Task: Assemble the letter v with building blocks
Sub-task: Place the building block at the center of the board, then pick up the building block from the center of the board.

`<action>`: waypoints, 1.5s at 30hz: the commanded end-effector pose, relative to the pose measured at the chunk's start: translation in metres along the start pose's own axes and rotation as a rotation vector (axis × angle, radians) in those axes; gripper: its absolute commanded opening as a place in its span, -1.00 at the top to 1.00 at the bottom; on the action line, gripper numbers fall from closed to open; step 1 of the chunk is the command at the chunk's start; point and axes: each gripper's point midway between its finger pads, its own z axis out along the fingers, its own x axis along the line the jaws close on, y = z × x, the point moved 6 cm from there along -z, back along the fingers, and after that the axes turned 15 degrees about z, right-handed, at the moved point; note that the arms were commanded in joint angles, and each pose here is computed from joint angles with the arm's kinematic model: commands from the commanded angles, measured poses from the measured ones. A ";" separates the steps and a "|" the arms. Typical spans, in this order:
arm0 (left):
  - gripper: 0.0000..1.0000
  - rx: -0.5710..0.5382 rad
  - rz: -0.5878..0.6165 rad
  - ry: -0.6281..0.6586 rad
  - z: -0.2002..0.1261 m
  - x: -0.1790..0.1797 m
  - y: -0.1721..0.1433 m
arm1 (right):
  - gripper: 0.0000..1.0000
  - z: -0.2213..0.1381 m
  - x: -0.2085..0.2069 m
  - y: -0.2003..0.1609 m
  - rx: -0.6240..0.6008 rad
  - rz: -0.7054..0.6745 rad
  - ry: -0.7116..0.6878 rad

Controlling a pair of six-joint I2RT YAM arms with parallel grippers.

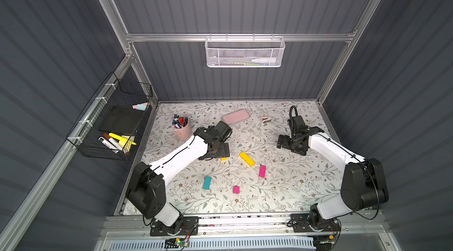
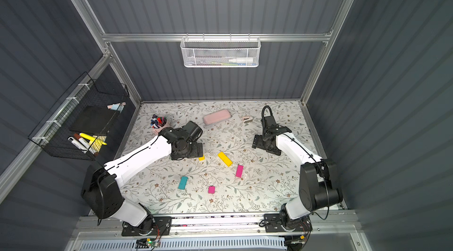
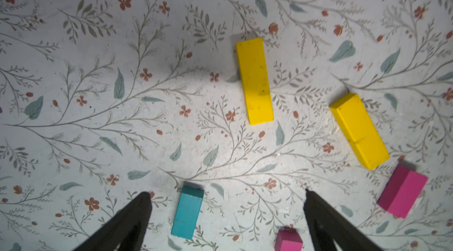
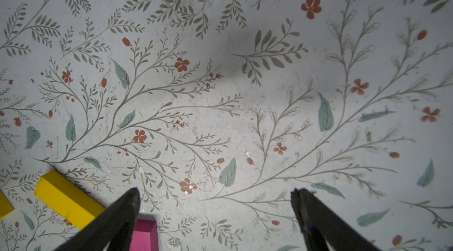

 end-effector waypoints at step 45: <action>-0.62 0.203 -0.048 0.005 0.078 0.018 -0.111 | -0.98 -0.004 0.005 -0.004 -0.012 -0.022 -0.034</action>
